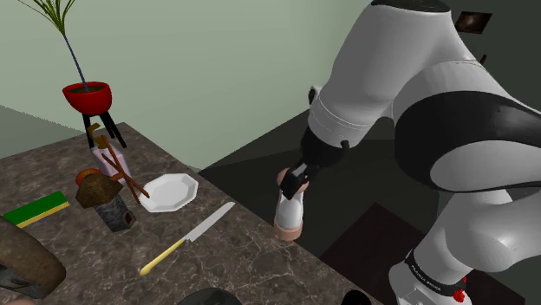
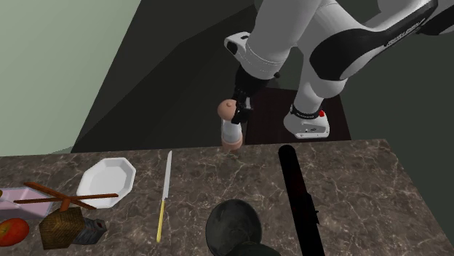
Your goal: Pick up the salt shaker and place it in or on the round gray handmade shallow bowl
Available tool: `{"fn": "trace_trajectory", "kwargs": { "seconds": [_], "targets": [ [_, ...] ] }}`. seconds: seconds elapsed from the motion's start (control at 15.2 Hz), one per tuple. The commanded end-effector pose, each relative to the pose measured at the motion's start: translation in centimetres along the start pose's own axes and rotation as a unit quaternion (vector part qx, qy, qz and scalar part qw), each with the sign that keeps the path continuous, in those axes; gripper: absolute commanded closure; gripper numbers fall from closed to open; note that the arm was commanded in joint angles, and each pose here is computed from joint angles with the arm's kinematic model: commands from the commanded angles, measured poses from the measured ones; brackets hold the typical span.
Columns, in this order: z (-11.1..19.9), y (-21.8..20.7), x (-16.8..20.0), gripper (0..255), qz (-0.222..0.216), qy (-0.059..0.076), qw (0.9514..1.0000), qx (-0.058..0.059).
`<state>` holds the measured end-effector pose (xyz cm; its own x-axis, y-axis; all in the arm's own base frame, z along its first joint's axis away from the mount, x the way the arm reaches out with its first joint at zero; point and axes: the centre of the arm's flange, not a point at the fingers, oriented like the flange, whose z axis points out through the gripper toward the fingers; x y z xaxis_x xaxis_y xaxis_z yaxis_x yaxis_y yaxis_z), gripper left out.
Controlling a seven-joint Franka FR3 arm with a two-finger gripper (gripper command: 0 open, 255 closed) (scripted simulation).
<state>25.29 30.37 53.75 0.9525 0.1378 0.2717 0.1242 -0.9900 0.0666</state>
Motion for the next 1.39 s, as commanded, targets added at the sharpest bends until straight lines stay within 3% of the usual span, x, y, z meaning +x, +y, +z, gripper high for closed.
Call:
{"fn": "trace_trajectory", "kwargs": {
  "seconds": [0.0, 1.32],
  "targets": [
    [-0.9, 0.2, 0.3, 255, 0.000, 0.000, 1.0000, 0.000],
    [-9.4, -23.5, 1.0, 255, 0.000, 0.000, 1.0000, 0.000]
  ]
}}
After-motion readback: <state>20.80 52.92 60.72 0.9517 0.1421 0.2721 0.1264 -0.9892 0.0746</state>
